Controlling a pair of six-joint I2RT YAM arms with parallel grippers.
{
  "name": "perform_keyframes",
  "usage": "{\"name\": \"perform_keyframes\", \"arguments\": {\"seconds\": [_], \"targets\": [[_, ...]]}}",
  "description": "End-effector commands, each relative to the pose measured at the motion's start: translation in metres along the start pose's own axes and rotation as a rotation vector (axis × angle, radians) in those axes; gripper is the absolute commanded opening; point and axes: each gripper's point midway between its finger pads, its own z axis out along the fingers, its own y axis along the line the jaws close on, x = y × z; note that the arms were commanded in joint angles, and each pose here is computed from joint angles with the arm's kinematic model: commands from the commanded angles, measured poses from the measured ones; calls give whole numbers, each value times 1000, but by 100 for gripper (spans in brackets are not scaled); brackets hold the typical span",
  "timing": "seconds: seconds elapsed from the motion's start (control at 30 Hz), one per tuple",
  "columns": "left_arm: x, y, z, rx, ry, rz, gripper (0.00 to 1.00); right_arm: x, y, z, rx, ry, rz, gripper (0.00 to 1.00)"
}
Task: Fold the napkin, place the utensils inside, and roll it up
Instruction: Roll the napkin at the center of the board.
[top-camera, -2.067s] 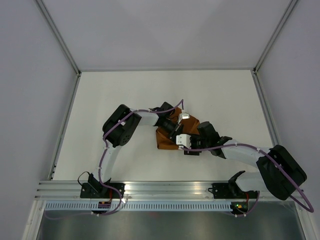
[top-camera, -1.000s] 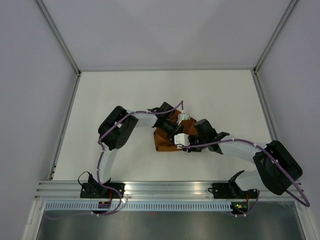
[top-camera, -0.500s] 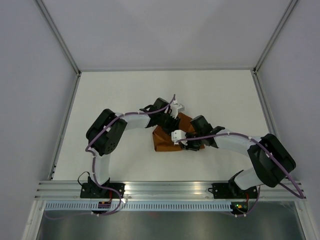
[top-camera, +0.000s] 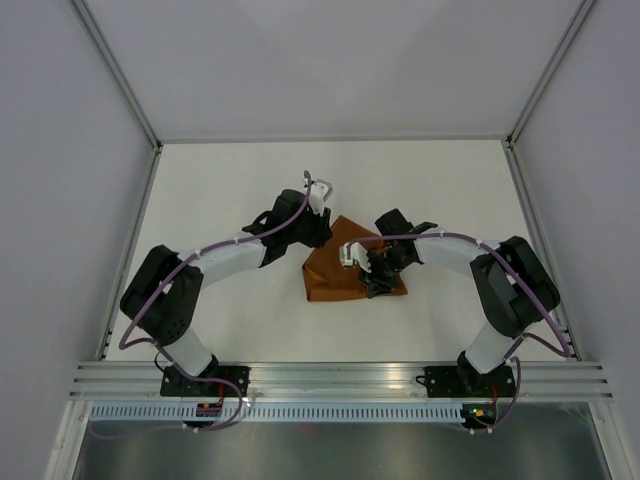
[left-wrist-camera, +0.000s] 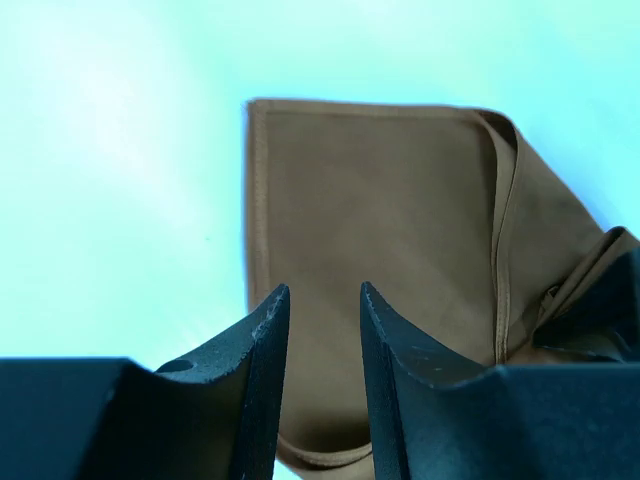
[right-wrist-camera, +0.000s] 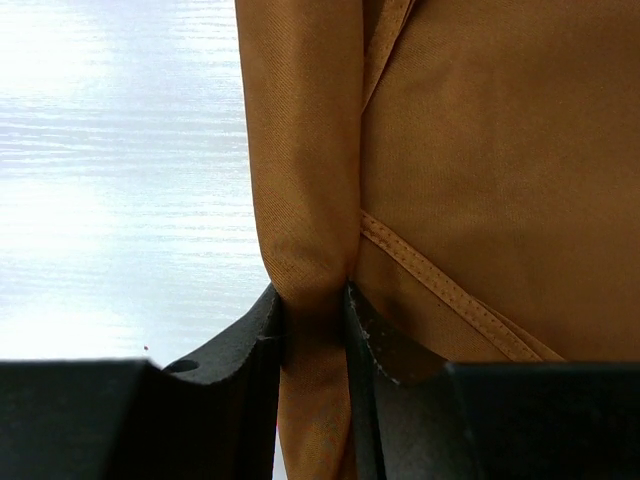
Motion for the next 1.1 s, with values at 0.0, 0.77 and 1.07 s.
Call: {"name": "perform_keyframes", "arguments": {"seconds": [0.0, 0.77, 1.07], "targets": [[-40, 11, -23, -92, -182, -10, 40, 27, 22, 2, -159, 75, 108, 4], [-3, -88, -72, -42, -329, 551, 42, 44, -12, 9, -261, 168, 321, 4], [53, -131, -47, 55, -189, 724, 45, 46, -19, 14, -284, 194, 377, 4]]}}
